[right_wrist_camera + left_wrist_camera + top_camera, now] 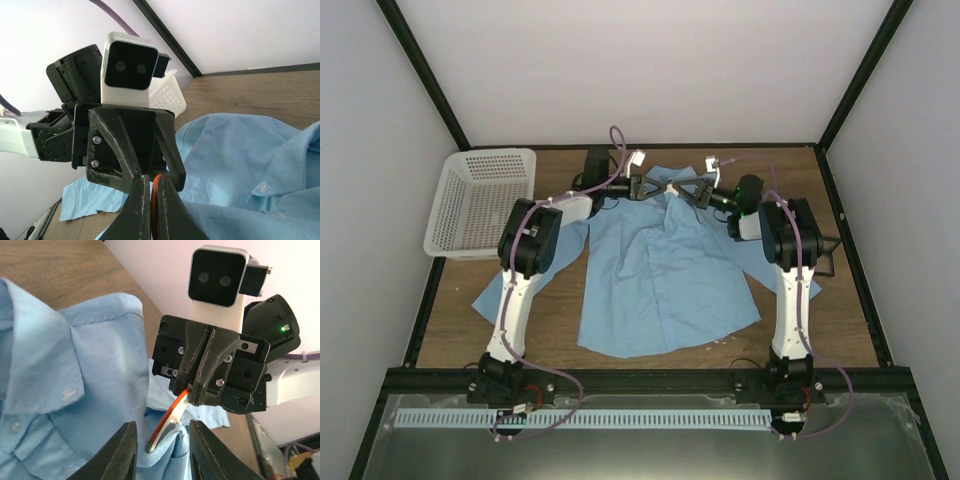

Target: Pin the brooch onto the clothing

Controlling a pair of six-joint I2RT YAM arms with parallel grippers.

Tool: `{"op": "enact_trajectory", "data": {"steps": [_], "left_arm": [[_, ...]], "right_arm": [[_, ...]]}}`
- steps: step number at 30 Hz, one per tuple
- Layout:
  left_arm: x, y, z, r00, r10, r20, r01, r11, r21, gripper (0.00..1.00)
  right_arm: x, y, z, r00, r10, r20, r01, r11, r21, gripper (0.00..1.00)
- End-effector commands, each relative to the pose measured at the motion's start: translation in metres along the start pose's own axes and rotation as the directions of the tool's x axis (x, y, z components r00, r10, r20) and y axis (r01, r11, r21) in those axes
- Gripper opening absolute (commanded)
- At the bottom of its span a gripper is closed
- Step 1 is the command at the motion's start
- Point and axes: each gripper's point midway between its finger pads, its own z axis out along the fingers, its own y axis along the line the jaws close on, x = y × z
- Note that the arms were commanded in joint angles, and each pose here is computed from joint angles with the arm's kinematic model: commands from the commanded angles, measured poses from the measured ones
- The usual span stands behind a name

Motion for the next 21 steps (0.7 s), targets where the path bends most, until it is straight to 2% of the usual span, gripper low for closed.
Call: {"op": "enact_trajectory", "data": {"steps": [1,11,16,21], "left_arm": [[-0.0017,-0.0073,0.0043,0.999,0.033,-0.005,-0.032,0.997,0.073,0.29],[0.0002,-0.0007,0.0098,1.000,0.004,0.002,-0.004,0.997,0.082,0.17],[0.0007,-0.0026,0.0086,1.000,0.004,0.007,-0.005,0.997,0.082,0.06],[-0.0004,-0.0091,0.0054,1.000,0.013,0.013,-0.014,0.996,0.087,0.02]], "right_arm": [[-0.0086,0.0108,0.0016,0.999,-0.052,0.001,0.052,0.998,-0.025,0.01],[-0.0099,0.0108,0.0010,0.999,-0.053,-0.001,0.053,0.998,-0.026,0.01],[-0.0098,0.0092,0.0009,0.999,-0.047,0.000,0.047,0.999,-0.022,0.00],[-0.0095,0.0060,0.0009,0.999,-0.038,-0.003,0.038,0.999,-0.017,0.01]]}}
